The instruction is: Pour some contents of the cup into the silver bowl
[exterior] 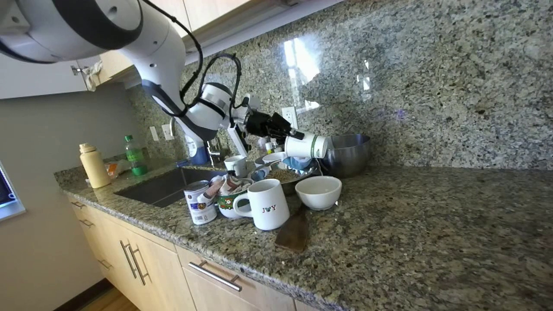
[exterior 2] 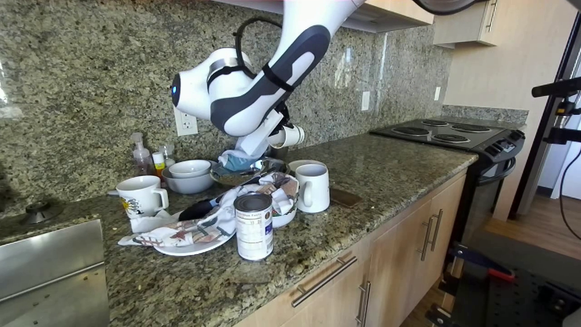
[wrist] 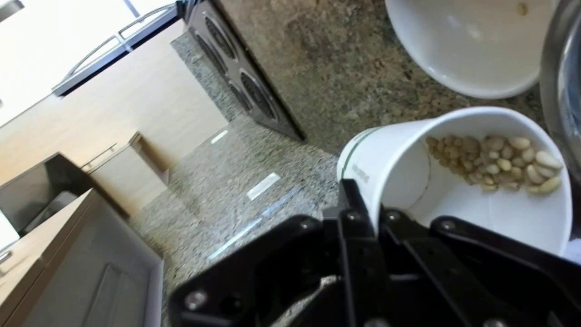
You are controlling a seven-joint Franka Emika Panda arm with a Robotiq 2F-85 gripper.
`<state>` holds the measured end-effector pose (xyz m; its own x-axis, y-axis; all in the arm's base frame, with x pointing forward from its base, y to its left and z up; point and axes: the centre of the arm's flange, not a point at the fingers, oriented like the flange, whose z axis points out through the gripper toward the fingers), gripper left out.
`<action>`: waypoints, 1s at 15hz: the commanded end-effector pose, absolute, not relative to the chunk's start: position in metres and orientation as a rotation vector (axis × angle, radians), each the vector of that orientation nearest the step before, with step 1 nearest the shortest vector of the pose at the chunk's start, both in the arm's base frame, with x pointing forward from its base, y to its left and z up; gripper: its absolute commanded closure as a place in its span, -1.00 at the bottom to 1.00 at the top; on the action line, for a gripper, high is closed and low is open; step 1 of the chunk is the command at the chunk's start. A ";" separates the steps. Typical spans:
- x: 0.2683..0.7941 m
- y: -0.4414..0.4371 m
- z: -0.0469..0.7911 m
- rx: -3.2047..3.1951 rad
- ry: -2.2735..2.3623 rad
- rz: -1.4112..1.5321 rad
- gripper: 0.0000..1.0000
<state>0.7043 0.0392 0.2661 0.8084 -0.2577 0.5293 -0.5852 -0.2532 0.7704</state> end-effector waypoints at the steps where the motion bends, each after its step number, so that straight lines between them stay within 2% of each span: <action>1: 0.691 -0.005 0.289 2.017 -0.746 0.305 0.99; 8: 0.674 -0.115 0.312 2.268 -1.145 0.198 0.99; 15: 0.620 -0.180 0.304 2.480 -1.470 0.087 0.99</action>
<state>0.6642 -0.1719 0.3033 0.5134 -0.8211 0.2494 -0.8521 -0.4533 0.2615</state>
